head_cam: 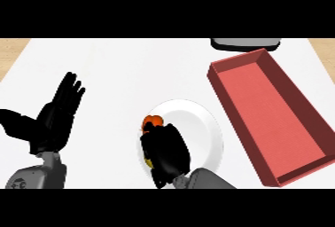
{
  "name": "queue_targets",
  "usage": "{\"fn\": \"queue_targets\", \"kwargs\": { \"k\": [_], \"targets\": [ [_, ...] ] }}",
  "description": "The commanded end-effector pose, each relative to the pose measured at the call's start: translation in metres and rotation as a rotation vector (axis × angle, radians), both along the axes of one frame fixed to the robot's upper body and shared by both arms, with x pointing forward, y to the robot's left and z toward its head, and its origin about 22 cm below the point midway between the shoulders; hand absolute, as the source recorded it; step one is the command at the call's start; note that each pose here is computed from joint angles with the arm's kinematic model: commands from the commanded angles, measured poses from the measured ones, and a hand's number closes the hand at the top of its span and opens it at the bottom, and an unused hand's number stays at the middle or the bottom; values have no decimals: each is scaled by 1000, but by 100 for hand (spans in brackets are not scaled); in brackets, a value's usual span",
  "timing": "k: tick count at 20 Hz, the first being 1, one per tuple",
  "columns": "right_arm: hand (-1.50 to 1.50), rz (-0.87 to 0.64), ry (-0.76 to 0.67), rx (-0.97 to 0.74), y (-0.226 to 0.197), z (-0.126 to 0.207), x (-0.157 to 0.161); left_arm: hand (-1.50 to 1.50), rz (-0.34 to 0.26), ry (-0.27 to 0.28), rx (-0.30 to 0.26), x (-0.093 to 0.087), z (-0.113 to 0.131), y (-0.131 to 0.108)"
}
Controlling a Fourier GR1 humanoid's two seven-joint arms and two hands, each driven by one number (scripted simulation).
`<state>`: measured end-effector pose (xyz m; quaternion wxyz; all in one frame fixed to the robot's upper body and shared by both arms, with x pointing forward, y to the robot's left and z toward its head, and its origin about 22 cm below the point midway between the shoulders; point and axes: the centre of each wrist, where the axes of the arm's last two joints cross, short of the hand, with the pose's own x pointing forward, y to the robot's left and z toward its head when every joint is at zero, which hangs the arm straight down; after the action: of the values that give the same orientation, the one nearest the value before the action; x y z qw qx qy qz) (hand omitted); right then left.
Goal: Pick the lemon from the plate and place it in the cardboard box
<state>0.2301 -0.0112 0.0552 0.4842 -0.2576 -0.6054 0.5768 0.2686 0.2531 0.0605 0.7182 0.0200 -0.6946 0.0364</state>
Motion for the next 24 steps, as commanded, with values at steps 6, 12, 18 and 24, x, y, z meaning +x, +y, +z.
{"fn": "queue_targets", "kwargs": {
  "k": [6,12,18,24],
  "targets": [
    [150,8,-183,-72,47,60,-73,0,19,3,0,0,-4,4],
    [150,-206,-272,239,40,112,-65,0,13,-4,12,0,1,4],
    [150,-408,-445,289,35,155,-33,0,32,-6,2,-3,-14,1],
    [150,-538,-414,287,18,174,-15,0,34,-5,11,-7,-10,9]
  ]
}}
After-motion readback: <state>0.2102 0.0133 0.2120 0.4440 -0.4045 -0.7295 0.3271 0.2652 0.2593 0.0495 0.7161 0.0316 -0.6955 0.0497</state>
